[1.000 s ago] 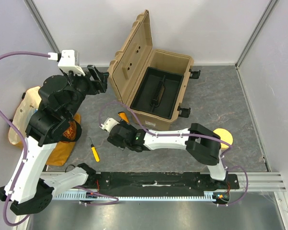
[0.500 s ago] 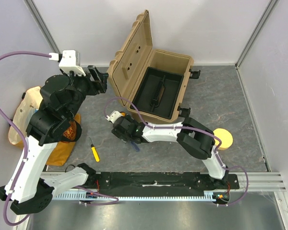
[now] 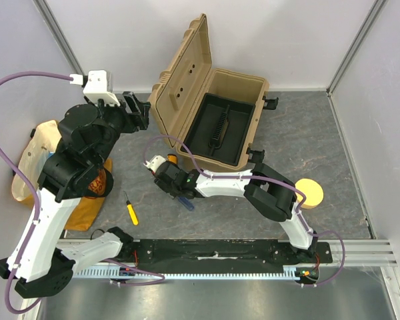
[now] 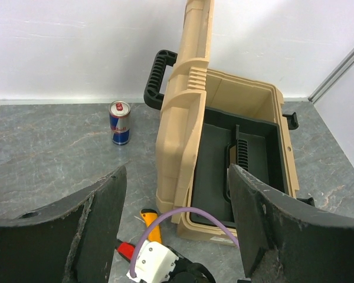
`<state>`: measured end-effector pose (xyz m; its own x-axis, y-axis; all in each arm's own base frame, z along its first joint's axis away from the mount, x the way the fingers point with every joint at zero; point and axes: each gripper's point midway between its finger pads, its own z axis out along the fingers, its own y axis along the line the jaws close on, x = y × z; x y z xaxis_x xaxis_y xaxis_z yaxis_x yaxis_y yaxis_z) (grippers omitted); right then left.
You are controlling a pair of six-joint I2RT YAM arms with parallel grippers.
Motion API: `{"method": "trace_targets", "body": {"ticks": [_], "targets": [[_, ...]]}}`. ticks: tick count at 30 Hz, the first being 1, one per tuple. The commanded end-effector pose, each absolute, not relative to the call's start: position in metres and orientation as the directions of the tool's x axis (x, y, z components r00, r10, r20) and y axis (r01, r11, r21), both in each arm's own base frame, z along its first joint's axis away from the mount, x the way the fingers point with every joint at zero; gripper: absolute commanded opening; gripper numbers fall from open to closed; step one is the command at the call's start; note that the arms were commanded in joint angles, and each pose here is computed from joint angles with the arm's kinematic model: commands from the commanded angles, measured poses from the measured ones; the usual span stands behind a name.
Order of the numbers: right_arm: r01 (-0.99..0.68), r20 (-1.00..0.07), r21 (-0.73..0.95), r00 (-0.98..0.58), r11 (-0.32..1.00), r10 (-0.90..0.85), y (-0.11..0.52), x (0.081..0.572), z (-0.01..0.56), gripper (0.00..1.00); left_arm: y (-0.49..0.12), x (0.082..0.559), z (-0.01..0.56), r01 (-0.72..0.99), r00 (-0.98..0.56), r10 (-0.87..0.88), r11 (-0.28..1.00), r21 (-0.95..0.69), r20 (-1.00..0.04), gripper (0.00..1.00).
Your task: Pack the tool kit
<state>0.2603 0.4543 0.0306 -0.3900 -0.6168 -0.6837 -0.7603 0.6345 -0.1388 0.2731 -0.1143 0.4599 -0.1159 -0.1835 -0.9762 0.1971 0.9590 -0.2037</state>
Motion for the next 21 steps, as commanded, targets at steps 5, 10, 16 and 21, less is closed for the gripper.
{"method": "trace_targets", "body": {"ticks": [5,10,16,21], "targets": [[-0.713,-0.79,-0.119,-0.353,0.691,-0.5,0.459,0.274,0.094,0.26,-0.108,0.275,0.467,0.179,-0.076,-0.178,0.965,-0.189,-0.981,0.76],[-0.767,-0.839,-0.078,-0.295,0.637,-0.458,0.464,0.259,0.132,0.24,-0.107,0.275,0.47,0.176,-0.066,-0.183,0.965,-0.192,-0.981,0.76],[-0.812,-0.877,-0.074,-0.223,0.579,-0.426,0.463,0.237,0.169,0.16,-0.107,0.275,0.473,0.177,-0.055,-0.186,0.965,-0.193,-0.981,0.76],[-0.795,-0.908,-0.085,-0.187,0.601,-0.376,0.441,0.231,0.203,0.05,-0.105,0.276,0.476,0.172,-0.041,-0.191,0.966,-0.195,-0.981,0.76]]}}
